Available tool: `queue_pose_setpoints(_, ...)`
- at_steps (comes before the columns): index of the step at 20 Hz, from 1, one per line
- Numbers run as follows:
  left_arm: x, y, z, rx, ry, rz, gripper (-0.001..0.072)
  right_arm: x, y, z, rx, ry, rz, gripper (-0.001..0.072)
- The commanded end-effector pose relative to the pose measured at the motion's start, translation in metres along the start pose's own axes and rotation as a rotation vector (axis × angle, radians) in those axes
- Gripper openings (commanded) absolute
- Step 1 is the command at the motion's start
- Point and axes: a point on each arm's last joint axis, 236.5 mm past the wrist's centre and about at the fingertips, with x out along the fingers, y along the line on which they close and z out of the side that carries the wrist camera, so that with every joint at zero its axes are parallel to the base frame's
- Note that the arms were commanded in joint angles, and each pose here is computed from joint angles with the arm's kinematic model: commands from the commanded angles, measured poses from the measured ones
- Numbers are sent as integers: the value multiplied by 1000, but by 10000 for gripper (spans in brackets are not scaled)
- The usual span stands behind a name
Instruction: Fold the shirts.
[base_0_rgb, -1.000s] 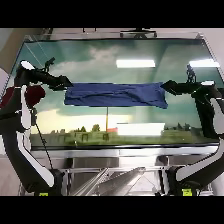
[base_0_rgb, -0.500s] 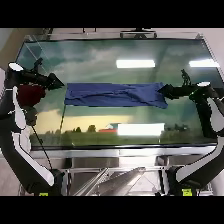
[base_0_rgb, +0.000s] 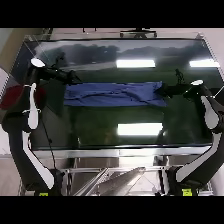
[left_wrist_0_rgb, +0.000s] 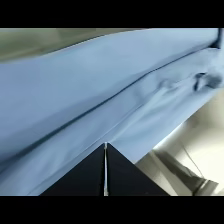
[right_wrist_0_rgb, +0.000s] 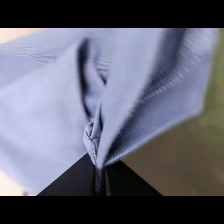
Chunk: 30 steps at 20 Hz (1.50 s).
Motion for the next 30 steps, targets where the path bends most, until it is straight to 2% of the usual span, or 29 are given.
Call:
queue_pose_setpoints(1,55,-49,11,103,-33,-6,3,-17,48,19,-30,-9,76,16)
queue_pose_setpoints(7,194,-97,-39,180,71,-25,4,-67,185,37,-164,-73,212,16)
queue_pose_setpoints(13,231,-123,-60,112,98,-94,3,-69,288,16,-253,-78,347,16)
queue_pose_setpoints(16,175,-140,-46,141,106,-129,2,-42,315,9,-258,-86,360,16)
queue_pose_setpoints(20,9,-138,-12,200,28,-131,2,15,361,8,-275,-191,350,16)
queue_pose_setpoints(23,-101,-121,1,167,-94,-109,2,94,388,-11,-189,-251,358,17)
queue_pose_setpoints(26,-159,-106,2,150,-176,-67,3,194,389,-55,-117,-319,307,17)
queue_pose_setpoints(27,-168,-102,-1,145,-178,-61,4,224,383,-73,-96,-340,269,52)
queue_pose_setpoints(29,-175,-98,-10,137,-155,-62,4,270,393,-117,-124,-298,275,555)
queue_pose_setpoints(30,-176,-96,-14,143,-140,-63,4,279,411,-133,-168,-266,325,661)
